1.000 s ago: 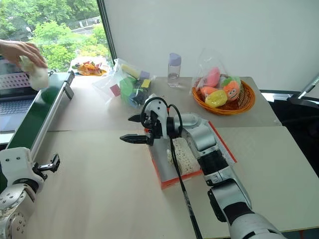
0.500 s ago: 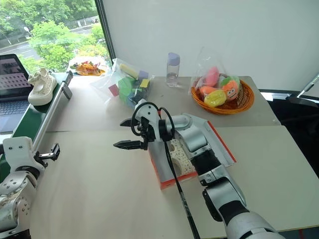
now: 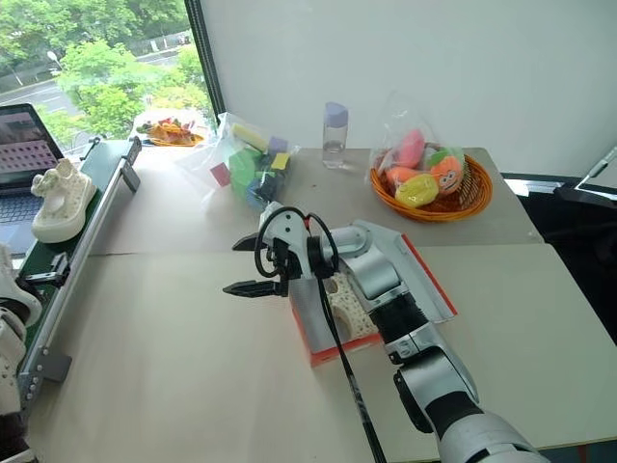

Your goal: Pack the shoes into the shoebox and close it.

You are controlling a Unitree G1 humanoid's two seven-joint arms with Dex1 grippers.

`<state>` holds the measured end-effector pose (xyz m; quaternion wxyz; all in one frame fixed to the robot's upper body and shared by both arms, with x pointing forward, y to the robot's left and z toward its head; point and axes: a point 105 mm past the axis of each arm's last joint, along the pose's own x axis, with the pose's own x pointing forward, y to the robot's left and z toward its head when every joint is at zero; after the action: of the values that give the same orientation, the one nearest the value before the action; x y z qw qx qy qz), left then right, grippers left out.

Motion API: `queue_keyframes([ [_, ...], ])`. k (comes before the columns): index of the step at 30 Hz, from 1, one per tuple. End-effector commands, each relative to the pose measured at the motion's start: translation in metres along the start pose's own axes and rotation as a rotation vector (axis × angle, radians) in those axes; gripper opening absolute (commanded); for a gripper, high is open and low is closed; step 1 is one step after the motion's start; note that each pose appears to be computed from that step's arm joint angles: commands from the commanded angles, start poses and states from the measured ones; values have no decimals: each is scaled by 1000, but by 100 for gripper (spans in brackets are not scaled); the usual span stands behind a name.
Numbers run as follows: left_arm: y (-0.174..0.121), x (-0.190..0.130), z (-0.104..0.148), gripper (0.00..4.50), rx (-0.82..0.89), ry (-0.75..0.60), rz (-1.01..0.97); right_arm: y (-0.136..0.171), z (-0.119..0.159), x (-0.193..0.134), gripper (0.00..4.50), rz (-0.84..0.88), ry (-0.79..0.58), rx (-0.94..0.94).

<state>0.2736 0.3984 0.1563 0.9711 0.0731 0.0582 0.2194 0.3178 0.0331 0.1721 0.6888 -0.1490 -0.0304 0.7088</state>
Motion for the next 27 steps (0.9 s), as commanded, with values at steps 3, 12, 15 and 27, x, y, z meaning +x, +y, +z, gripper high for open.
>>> queue_keyframes([
  [3,14,1,6,450,21,-64,-23,-14,9,-6,448,-78,0,-53],
  [12,21,3,-3,450,28,-67,-45,-61,-6,-26,448,-408,49,40],
  [15,27,3,-4,450,38,-61,-27,-62,-9,-28,448,-423,55,54],
  [27,44,14,-34,368,13,55,7,-61,-17,-31,450,-442,79,82],
])
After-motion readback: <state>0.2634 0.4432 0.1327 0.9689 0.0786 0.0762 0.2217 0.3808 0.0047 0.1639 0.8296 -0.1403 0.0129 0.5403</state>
